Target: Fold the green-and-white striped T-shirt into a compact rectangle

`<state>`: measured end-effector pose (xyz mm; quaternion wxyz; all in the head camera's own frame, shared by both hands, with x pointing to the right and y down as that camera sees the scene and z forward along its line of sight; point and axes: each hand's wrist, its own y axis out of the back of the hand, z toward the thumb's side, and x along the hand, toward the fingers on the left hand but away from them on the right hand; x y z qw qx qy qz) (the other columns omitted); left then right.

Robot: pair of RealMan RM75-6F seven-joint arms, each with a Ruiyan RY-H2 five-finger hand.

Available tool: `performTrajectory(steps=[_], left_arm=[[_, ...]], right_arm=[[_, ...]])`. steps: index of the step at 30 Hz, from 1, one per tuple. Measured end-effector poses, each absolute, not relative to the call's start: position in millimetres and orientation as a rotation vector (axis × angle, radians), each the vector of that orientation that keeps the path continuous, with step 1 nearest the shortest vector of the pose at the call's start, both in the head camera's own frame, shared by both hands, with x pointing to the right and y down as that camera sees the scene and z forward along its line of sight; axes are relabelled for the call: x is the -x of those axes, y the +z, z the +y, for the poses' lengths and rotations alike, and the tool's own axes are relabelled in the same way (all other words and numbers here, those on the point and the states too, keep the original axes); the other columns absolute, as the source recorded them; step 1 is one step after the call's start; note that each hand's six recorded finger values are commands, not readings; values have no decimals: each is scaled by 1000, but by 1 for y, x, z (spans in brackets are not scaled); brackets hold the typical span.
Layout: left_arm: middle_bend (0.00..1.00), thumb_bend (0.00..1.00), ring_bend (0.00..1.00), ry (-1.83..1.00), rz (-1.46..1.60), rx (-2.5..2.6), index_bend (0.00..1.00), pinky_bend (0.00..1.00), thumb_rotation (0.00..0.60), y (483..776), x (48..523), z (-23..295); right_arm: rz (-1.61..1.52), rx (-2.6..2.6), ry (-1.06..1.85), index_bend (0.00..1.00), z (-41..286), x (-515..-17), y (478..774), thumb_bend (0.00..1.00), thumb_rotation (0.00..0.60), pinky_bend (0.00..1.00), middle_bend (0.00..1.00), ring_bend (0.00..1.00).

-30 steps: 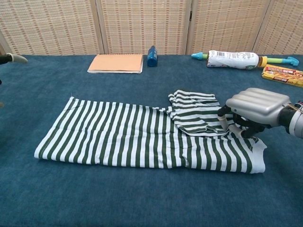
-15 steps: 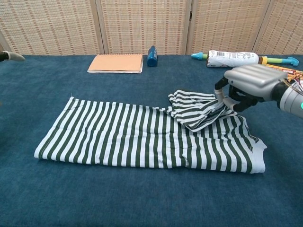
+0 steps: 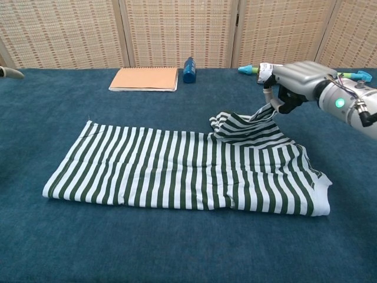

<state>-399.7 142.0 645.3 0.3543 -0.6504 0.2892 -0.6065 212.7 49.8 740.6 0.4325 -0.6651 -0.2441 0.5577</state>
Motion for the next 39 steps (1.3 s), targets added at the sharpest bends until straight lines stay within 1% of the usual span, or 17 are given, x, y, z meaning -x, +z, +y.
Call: performTrajectory(steps=[3,6,10,14,19,23,25,27,29,35,38,39], left_arm=[[858,268,774,-1580,747,1679,0,974,600,646,403,143],[858,267,774,-1593,747,1674,0,974,600,647,406,145],[858,268,774,-1606,750,1668,0,974,600,647,411,146],[858,268,774,-1611,752,1669,0,974,600,648,412,147],[858,268,775,-1613,748,1670,0,974,600,648,412,147],[858,268,775,-1614,749,1672,0,974,600,648,412,148],[858,268,774,-1616,747,1673,0,974,600,648,412,148],[858,268,774,-1619,746,1674,0,974,600,648,413,150],[858,268,774,-1624,745,1675,0,974,600,649,414,150],[858,267,774,-1635,744,1673,0,974,600,649,417,152],[858,267,774,-1643,746,1674,0,974,600,650,419,153],[858,267,774,-1645,745,1675,0,974,600,650,419,154]], right_arm=[[-615,1641,1423,398,40,-209,748,581,600,1000,930,1000],[-631,1618,1453,295,29,-207,752,569,600,1000,925,1000],[-656,1583,1487,227,13,-206,754,569,600,1000,923,1000],[-672,1581,1507,215,1,-200,755,551,600,1000,923,1000],[-656,1617,1498,215,-1,-188,756,478,600,1000,923,1000],[-605,1633,1491,215,2,-177,759,353,600,1000,923,1000],[-569,1636,1493,215,5,-172,762,269,600,1000,924,1000],[-531,1638,1496,217,7,-167,765,215,600,1000,926,1000],[-499,1645,1499,228,10,-160,768,193,600,1000,927,1000],[-408,1652,1500,257,15,-145,775,197,600,1000,927,1000],[-371,1656,1501,262,17,-138,779,257,600,1000,927,1000],[-362,1654,1500,265,17,-136,780,298,600,1000,927,1000]])
